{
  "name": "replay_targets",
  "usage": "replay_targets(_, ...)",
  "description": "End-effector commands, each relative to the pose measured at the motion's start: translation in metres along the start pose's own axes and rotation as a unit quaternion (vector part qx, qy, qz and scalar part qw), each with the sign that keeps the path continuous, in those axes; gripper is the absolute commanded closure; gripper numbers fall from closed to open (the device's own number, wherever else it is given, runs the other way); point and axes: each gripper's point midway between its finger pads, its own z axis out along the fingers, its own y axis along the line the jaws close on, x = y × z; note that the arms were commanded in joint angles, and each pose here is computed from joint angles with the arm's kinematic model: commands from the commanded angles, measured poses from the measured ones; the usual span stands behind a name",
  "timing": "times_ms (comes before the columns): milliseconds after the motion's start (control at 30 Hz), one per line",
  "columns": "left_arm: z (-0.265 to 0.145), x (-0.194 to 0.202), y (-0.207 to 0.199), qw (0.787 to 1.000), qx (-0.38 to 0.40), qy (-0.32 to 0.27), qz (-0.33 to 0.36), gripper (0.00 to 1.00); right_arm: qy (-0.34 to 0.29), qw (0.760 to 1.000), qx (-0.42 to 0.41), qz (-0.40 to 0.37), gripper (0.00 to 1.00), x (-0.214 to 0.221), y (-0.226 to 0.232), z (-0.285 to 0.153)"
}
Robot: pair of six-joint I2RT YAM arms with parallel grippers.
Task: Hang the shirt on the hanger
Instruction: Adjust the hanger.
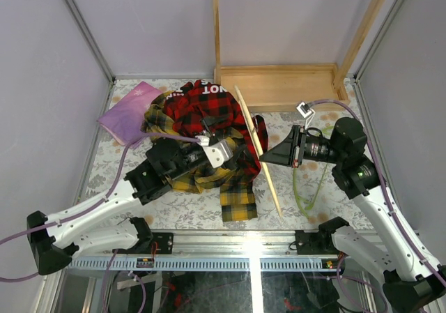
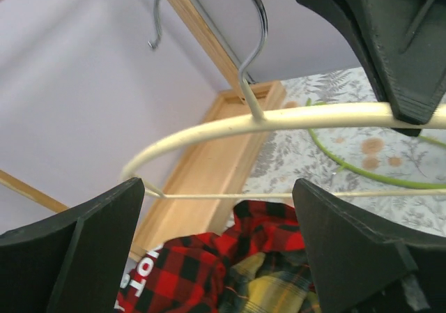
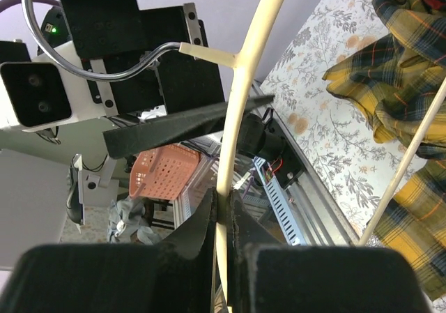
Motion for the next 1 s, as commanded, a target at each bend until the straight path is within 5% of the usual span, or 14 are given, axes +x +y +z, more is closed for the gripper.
replay_targets(0,0.005,-0.03,0.022,0.993,-0.038,-0.058,0.092,0.16,0.009,1.0,-0.025,0.007,1.0,0.002,0.018,-0.005)
replay_targets(267,0.018,-0.021,0.004,0.984,0.021,-0.048,0.169,0.34,0.02,0.998,-0.047,0.024,1.0,0.009,0.028,-0.009)
replay_targets(600,0.035,-0.024,0.005,0.976,0.034,-0.051,0.211,0.43,0.037,0.996,-0.061,0.047,1.0,0.015,0.032,-0.011)
replay_targets(900,0.044,-0.023,-0.008,0.972,0.082,-0.048,0.214,0.69,0.038,0.995,-0.069,0.056,0.97,0.014,0.034,-0.01)
replay_targets(967,0.042,-0.02,-0.013,0.972,0.094,-0.046,0.212,0.83,0.036,0.996,-0.068,0.053,0.91,0.013,0.034,-0.009)
